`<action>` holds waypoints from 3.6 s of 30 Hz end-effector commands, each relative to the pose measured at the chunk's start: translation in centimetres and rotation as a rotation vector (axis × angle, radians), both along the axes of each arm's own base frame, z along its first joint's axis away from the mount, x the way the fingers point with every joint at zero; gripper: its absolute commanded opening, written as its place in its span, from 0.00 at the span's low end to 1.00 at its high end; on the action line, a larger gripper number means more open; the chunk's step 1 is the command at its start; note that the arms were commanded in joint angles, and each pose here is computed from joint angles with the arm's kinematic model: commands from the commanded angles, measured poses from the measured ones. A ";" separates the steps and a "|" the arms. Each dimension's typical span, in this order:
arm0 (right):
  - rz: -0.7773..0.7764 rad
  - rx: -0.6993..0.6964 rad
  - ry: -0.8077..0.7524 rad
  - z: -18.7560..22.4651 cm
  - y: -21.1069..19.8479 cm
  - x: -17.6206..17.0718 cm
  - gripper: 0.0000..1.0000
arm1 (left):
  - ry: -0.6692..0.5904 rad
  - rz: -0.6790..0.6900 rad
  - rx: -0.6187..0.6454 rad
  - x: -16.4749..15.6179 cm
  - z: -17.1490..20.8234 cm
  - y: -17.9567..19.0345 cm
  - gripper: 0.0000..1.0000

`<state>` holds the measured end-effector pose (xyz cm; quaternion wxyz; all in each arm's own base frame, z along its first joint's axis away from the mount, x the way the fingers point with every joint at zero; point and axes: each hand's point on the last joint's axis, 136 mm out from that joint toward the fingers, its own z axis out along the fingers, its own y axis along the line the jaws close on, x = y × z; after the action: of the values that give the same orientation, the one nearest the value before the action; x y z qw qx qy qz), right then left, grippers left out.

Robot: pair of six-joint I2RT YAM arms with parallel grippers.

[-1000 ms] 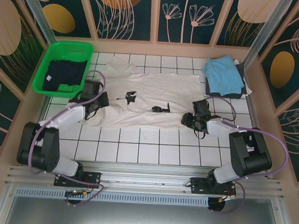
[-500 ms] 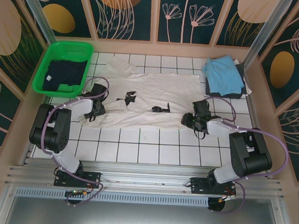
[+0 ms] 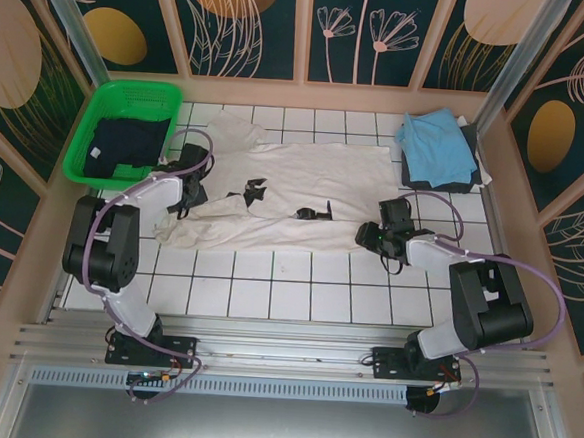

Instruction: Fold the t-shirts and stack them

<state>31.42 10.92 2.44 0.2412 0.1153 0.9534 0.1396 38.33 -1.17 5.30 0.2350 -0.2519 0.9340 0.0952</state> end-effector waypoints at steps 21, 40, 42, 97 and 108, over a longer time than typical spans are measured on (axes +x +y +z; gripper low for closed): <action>-0.001 -0.016 0.022 -0.4 -0.8 -0.7 0.49 | -0.198 -0.166 -0.139 3.5 6.1 -2.9 0.00; 0.063 0.047 -0.118 4.8 1.5 0.5 0.50 | 0.007 0.029 0.056 0.0 1.3 1.5 0.08; 0.100 0.066 -0.183 7.0 2.9 1.1 0.50 | 0.025 0.043 0.059 -0.4 0.5 1.7 0.18; 0.681 -0.124 -0.324 3.5 37.4 10.4 0.12 | -0.042 0.151 -0.180 -6.9 -2.3 4.9 0.58; 0.653 -0.112 -0.391 7.7 36.4 10.7 0.12 | 0.018 0.147 -0.195 -7.8 -4.5 4.6 0.48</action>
<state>41.56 47.80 5.63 0.3296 -0.2450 0.8951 0.1738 30.95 3.52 1.53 0.2022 -0.3452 0.9161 0.0257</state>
